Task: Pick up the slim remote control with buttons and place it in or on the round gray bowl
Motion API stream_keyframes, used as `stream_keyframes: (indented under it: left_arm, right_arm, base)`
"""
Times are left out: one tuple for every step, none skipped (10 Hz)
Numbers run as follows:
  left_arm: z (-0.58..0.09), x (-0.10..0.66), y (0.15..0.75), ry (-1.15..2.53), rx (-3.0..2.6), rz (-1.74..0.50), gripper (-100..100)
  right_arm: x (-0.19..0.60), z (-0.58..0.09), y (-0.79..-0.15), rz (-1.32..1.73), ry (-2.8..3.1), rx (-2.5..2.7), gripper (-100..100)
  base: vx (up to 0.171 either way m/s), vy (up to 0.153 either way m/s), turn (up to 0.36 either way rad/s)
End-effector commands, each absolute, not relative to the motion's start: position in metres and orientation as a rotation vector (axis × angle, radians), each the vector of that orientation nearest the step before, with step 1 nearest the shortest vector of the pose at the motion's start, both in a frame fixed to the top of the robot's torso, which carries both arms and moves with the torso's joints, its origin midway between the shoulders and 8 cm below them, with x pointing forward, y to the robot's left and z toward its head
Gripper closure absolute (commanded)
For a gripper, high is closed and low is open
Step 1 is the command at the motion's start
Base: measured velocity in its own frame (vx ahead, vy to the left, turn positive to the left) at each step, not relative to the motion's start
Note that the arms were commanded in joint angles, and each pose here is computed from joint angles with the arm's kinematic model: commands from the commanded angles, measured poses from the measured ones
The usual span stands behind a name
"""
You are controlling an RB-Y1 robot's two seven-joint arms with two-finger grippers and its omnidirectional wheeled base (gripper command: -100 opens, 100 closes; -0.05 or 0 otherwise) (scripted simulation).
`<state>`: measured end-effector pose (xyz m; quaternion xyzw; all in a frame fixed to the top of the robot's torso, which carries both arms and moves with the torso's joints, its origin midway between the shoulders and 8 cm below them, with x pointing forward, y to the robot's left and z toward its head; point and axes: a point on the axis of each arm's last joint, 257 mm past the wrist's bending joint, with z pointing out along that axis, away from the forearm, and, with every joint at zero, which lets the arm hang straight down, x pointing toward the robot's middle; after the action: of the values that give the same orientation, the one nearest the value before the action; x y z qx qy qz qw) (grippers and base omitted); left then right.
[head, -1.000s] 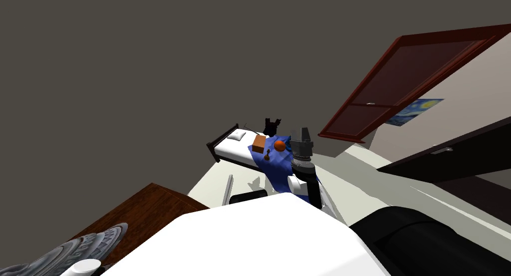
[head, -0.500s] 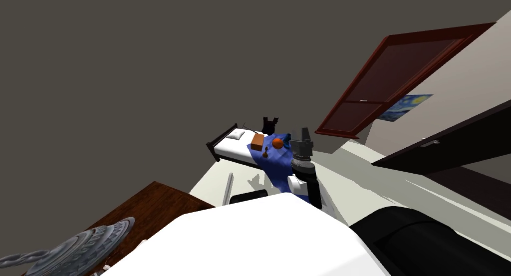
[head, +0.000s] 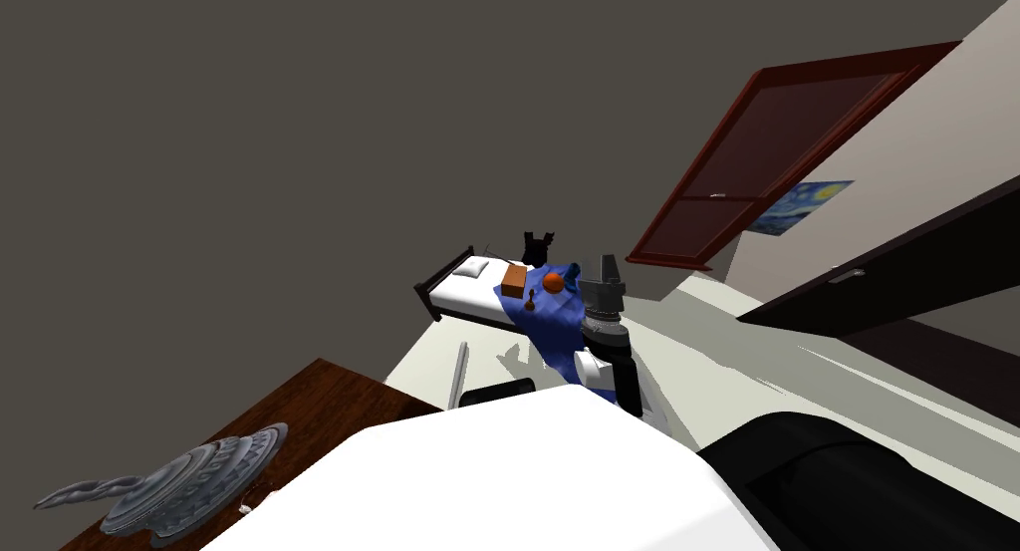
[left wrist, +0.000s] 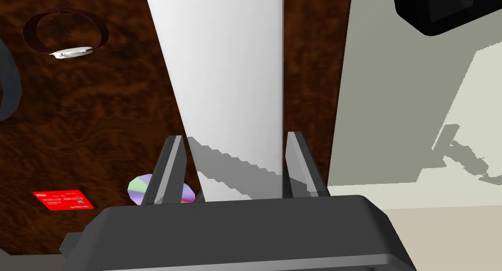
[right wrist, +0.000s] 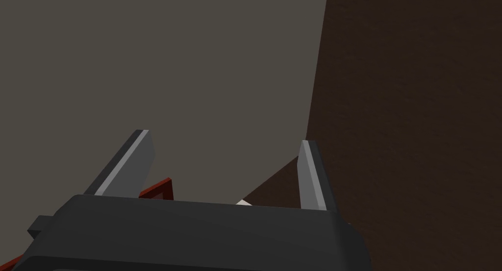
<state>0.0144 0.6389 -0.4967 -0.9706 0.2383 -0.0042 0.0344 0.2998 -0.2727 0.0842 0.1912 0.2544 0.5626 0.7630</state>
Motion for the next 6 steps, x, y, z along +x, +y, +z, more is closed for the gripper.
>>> stream_keyframes:
  left_arm:
    - [-0.492,0.01,0.638,0.747,-2.994,-0.013,100]
    - [-0.488,0.008,0.638,0.757,-2.997,-0.015,100]
    - [-0.485,0.006,0.639,0.768,-3.0,-0.016,100]
    - [-0.481,0.004,0.639,0.778,-3.001,-0.017,100]
    - [-0.474,0.002,0.641,0.799,-3.002,-0.018,100]
    - [-0.471,0.001,0.641,0.81,-3.002,-0.018,100]
  right_arm:
    - [0.3,0.084,-0.273,1.223,0.553,0.416,0]
    - [0.3,0.084,-0.273,1.223,0.553,0.416,0]
    - [0.3,0.084,-0.273,1.223,0.553,0.416,0]
    - [0.3,0.084,-0.273,1.223,0.553,0.416,0]
    - [0.3,0.084,-0.273,1.223,0.553,0.416,0]
    - [0.3,0.084,-0.273,1.223,0.553,0.416,0]
  base:
    - [-0.065,0.032,0.0]
    - [-0.066,0.028,-0.002]
    - [-0.063,0.029,0.001]
    - [-0.06,0.026,0.003]
    - [-0.071,0.028,0.012]
    - [-0.072,0.021,0.014]
